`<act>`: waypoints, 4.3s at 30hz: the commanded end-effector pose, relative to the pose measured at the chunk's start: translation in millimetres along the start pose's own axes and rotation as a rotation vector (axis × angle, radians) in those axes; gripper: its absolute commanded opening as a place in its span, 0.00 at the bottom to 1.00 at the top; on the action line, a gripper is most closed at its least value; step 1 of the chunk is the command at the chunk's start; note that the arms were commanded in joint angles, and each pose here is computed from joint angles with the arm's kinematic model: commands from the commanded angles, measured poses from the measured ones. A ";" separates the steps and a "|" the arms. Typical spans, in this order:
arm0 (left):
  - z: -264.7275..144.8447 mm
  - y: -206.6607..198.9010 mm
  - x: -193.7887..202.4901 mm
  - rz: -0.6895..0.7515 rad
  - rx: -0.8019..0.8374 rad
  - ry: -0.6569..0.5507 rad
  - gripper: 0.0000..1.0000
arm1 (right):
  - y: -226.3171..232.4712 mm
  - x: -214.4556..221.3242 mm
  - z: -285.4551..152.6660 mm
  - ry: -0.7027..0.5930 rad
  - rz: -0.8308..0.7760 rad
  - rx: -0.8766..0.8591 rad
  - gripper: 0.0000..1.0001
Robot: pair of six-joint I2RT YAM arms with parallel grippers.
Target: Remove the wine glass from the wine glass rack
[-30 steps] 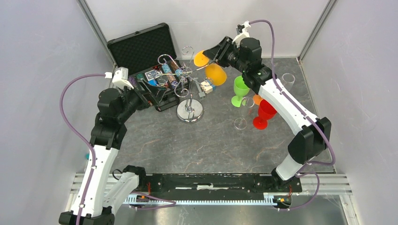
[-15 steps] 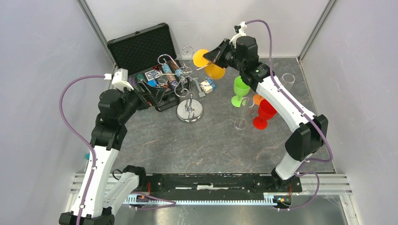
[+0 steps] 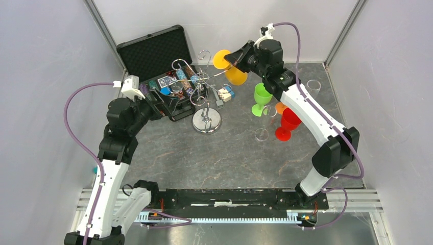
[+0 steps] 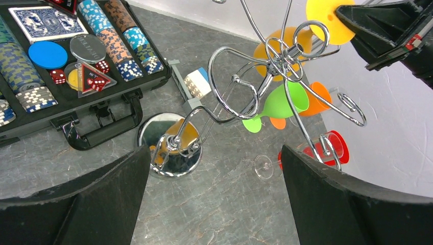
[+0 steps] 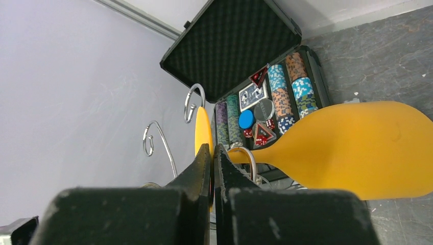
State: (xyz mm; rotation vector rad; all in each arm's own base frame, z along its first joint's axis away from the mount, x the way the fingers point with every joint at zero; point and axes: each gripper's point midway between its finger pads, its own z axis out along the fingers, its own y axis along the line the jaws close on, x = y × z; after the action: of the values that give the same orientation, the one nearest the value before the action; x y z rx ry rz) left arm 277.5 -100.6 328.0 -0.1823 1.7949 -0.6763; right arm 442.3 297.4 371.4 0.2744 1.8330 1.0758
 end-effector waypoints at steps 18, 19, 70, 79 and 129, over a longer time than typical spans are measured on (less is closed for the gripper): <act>-12.6 -3.0 -25.5 0.047 0.000 -0.139 1.00 | 55.9 -14.4 -52.0 -0.068 0.069 -0.208 0.00; -13.3 -3.2 -26.2 0.047 0.001 -0.144 1.00 | 57.1 -11.4 -51.0 -0.059 0.072 -0.215 0.00; -75.1 -91.7 -45.3 -0.009 0.357 -0.135 1.00 | 73.3 -74.0 -106.3 -0.447 -0.109 -0.286 0.00; -73.3 -134.8 -44.4 -0.165 0.612 -0.029 0.95 | 50.8 -43.1 -171.2 -0.332 -0.173 -0.202 0.00; -35.3 -288.9 74.6 -0.250 1.040 0.415 0.02 | 29.7 72.3 -244.8 0.001 -0.096 -0.459 0.19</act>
State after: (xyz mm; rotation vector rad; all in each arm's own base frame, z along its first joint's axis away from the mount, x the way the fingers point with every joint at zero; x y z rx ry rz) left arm 179.9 -362.0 382.3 0.3666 1.7247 -1.7557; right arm 196.2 221.1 382.1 -0.0453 1.5654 1.4074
